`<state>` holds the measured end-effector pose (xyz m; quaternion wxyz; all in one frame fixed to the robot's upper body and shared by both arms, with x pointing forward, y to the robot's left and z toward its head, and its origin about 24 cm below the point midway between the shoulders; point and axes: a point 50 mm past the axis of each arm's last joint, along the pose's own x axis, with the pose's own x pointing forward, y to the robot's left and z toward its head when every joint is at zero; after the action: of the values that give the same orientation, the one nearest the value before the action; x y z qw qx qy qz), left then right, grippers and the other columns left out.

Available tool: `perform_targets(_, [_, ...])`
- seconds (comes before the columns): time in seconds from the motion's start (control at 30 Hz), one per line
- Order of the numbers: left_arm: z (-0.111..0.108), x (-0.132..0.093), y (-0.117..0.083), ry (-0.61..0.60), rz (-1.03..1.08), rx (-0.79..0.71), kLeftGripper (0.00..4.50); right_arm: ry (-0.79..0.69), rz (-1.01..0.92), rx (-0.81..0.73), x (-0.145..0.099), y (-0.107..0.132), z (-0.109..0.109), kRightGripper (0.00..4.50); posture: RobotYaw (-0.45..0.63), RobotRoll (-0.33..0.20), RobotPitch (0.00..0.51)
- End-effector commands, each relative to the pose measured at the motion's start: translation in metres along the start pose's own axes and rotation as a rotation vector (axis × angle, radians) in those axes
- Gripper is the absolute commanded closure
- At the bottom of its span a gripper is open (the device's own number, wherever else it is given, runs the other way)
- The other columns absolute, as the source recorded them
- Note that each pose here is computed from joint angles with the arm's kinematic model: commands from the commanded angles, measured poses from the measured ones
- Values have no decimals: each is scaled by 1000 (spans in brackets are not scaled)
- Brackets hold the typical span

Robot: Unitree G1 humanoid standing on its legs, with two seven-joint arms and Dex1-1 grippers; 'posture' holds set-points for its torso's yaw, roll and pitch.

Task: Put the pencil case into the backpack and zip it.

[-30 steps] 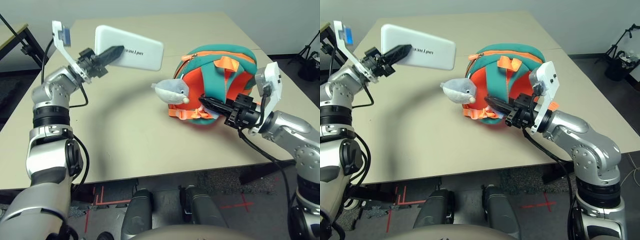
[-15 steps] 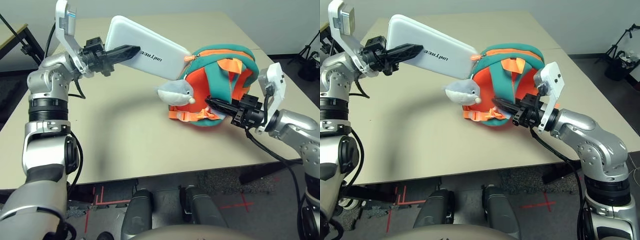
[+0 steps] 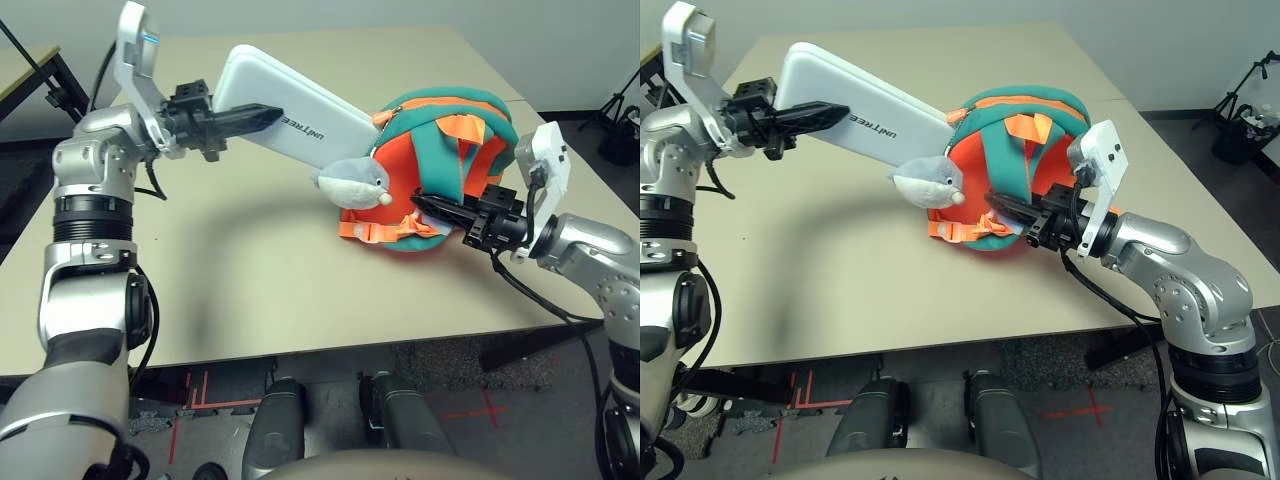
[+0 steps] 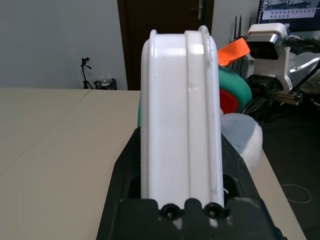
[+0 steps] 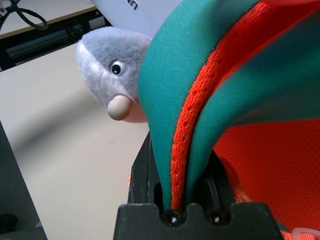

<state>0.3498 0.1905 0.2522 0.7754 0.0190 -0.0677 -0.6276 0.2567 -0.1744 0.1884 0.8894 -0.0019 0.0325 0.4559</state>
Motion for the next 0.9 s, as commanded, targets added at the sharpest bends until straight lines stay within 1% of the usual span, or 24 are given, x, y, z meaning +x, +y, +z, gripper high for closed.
perform_targets(0.03, [-9, 17, 0, 68, -58, 52, 3169, 6, 25, -14, 2, 2, 1, 4332, 48, 0, 54])
perform_targets(0.13, [-15, 28, 1, 66, -71, 52, 3169, 8, 17, -18, 1, 2, 1, 4332, 35, 0, 50])
perform_targets(0.23, [-21, 39, 2, 35, -66, 46, 3169, 10, 11, -21, 0, 2, 1, 4332, 29, 0, 48])
perform_targets(0.4, [-36, 60, 2, 17, -65, 54, 3169, 14, 11, -25, 0, 2, 0, 4332, 22, 0, 46])
perform_targets(0.57, [-51, 76, 0, 17, -66, 57, 3170, 16, 10, -31, 1, 2, 1, 4332, 17, 0, 45])
perform_targets(0.63, [-54, 86, 0, -13, -42, 75, 3170, 18, 6, -35, 1, 2, 1, 4332, 13, 0, 42])
perform_targets(0.7, [-55, 93, -1, -44, -34, 63, 3170, 19, 5, -37, 1, 2, 1, 4332, 8, 0, 41])
perform_targets(0.77, [-58, 99, -2, -57, -25, 55, 3170, 18, 4, -39, 1, 2, 2, 4332, 5, 0, 40])
perform_targets(0.9, [-70, 106, -4, -38, 2, 63, 3170, 21, -1, -42, 1, 2, 1, 4332, 1, 0, 38])
